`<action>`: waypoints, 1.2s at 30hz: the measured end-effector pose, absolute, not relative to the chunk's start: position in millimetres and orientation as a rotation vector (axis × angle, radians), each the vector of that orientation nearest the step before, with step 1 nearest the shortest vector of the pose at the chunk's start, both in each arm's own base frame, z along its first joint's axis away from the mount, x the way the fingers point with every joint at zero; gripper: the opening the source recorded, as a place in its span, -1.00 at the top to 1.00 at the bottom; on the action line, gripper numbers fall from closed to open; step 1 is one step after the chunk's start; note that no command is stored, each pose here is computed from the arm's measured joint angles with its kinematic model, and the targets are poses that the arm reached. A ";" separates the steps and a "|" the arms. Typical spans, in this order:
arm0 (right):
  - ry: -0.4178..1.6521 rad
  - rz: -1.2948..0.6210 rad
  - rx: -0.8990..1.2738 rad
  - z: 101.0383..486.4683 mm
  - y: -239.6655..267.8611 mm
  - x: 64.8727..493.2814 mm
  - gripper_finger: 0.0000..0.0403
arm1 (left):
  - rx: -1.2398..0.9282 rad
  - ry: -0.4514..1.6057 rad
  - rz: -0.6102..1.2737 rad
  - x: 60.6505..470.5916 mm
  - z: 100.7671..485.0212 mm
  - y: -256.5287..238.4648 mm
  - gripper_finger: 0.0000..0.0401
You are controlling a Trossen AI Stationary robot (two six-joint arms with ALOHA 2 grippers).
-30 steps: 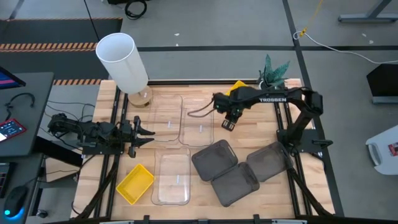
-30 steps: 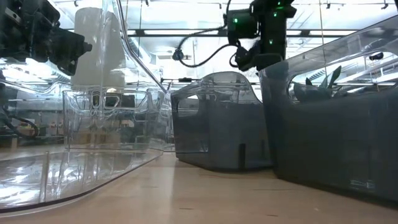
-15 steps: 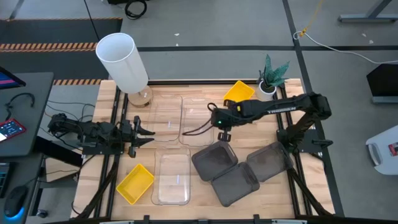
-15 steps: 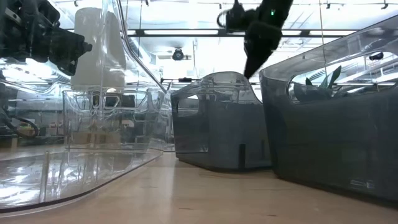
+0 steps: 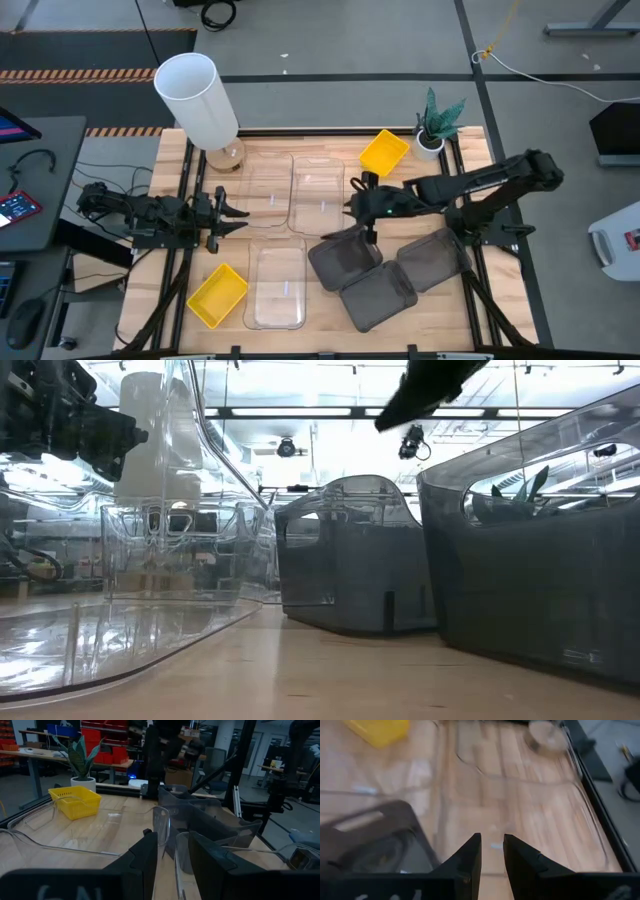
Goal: Stack baskets by color
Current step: Stack the bottom yellow bin on top of the top yellow bin
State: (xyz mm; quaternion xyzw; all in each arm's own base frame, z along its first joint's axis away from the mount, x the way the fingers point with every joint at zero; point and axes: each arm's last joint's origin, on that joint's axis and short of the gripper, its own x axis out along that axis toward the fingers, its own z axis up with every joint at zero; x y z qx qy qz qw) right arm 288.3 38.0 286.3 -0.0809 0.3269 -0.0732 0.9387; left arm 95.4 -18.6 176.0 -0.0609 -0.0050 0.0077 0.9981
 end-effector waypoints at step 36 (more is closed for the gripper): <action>0.342 -0.110 -0.048 304.1 48.6 257.1 0.57 | -0.567 0.380 -0.356 98.3 201.3 -42.0 0.42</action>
